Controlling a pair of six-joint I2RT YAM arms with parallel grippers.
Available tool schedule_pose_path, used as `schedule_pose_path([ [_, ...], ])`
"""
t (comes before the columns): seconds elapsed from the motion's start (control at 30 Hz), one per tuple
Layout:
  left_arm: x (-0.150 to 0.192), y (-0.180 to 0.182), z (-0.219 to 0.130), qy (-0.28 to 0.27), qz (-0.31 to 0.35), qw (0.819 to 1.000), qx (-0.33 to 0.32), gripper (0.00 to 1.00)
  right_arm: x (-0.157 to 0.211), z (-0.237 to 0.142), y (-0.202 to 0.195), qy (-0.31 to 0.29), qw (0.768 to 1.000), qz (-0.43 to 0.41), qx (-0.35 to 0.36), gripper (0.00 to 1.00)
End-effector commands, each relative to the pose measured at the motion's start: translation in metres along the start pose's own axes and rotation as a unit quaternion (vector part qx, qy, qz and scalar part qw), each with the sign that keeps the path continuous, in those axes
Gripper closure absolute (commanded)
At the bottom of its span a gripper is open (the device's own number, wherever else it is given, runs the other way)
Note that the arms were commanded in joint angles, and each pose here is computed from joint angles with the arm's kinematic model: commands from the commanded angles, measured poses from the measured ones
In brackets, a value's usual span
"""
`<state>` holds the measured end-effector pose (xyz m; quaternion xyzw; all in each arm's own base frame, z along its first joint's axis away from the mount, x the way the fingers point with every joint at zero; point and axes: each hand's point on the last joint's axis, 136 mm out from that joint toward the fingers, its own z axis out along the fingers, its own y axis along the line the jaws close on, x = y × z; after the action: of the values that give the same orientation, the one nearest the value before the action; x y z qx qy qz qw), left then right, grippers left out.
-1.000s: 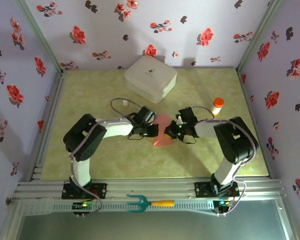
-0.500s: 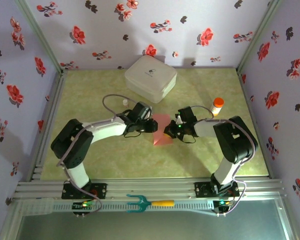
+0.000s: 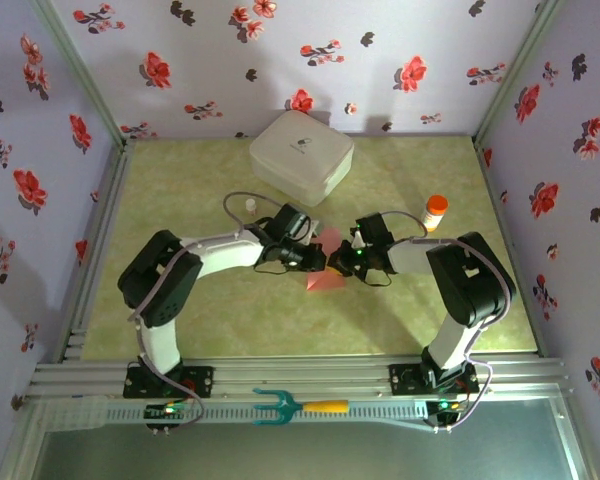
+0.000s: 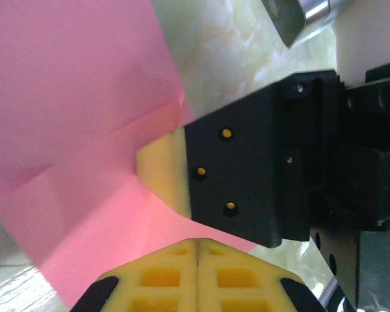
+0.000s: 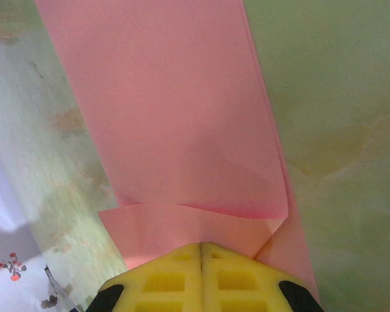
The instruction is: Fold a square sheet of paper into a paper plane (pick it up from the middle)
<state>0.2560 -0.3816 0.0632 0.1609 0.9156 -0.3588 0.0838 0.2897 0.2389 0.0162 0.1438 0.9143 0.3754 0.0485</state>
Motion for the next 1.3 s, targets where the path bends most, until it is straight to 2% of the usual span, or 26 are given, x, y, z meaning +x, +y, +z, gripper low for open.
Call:
schedule_pose_path([
  [0.0, 0.012, -0.006, 0.011, 0.042, 0.01, 0.999, 0.015, 0.93, 0.0, 0.005, -0.03, -0.006, 0.998, 0.027, 0.057, 1.0],
  [0.5, 0.031, 0.019, 0.03, 0.074, -0.005, 0.997, -0.012, 0.95, 0.001, 0.004, -0.031, -0.005, 0.998, 0.027, 0.059, 1.0],
  [1.27, 0.058, 0.033, 0.021, 0.09, -0.019, 0.996, -0.02, 0.94, 0.001, 0.004, -0.039, -0.006, 0.996, 0.025, 0.08, 1.0],
])
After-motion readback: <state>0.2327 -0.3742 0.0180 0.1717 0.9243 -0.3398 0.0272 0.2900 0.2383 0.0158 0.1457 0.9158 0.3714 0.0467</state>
